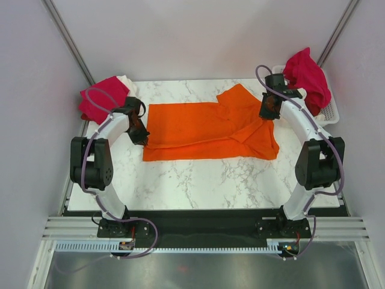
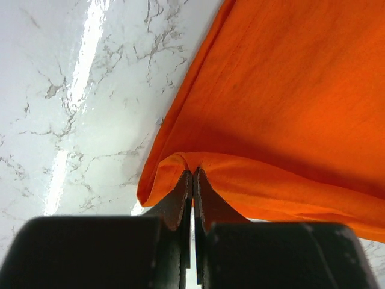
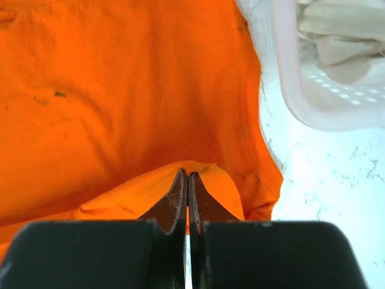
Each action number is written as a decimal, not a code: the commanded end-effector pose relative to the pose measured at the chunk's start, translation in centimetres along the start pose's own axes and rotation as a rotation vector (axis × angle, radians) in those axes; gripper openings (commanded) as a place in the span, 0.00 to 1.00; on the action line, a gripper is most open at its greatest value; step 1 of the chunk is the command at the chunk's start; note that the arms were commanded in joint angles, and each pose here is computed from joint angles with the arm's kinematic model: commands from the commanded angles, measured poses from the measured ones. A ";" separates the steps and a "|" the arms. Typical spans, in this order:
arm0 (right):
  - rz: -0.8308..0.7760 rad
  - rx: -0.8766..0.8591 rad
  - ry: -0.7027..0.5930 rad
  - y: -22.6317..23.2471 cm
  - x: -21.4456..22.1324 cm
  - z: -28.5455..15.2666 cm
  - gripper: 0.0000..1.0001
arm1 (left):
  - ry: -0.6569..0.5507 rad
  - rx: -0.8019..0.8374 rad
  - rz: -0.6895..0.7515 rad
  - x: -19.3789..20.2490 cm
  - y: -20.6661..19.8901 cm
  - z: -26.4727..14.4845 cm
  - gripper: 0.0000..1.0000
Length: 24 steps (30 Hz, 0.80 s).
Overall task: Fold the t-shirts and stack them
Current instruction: Fold the tshirt
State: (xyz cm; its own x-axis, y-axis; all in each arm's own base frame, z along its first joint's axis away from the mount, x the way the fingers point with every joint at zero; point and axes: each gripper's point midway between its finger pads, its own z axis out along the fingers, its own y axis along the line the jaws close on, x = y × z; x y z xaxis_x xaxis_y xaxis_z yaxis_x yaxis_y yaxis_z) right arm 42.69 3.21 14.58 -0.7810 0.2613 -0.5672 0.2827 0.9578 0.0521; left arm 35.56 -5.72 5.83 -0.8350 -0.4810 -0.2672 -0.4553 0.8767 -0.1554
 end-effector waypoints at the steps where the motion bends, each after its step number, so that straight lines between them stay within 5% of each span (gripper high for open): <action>1: -0.020 -0.008 -0.019 0.4 -1.7 0.9 0.00 | -0.039 0.012 0.042 -2.0 -0.7 -0.1 0.02; 17: -0.059 -0.038 0.033 2.9 -3.0 7.3 0.00 | -0.025 -0.034 0.061 -4.0 -1.4 2.2 0.02; 20: -0.065 0.020 0.014 2.0 -3.6 7.1 0.44 | -0.031 0.001 0.083 -4.7 -2.3 1.5 0.29; 21: -0.063 0.039 0.000 1.5 -3.9 6.7 0.73 | -0.045 0.002 0.088 -5.0 -2.3 0.9 0.61; 24: -0.059 0.075 -0.064 0.5 -5.1 4.4 0.95 | -0.145 -0.011 0.073 -6.5 -1.9 -2.4 0.87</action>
State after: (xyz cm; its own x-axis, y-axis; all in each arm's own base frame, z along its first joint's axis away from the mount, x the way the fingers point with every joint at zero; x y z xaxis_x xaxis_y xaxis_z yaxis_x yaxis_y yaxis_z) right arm 48.72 3.51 9.30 -0.8308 0.2058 -0.5172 0.2444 0.9697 -0.0067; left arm 39.99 -5.55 5.06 -0.8589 -0.4245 -0.2866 -0.4079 0.9053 -0.1184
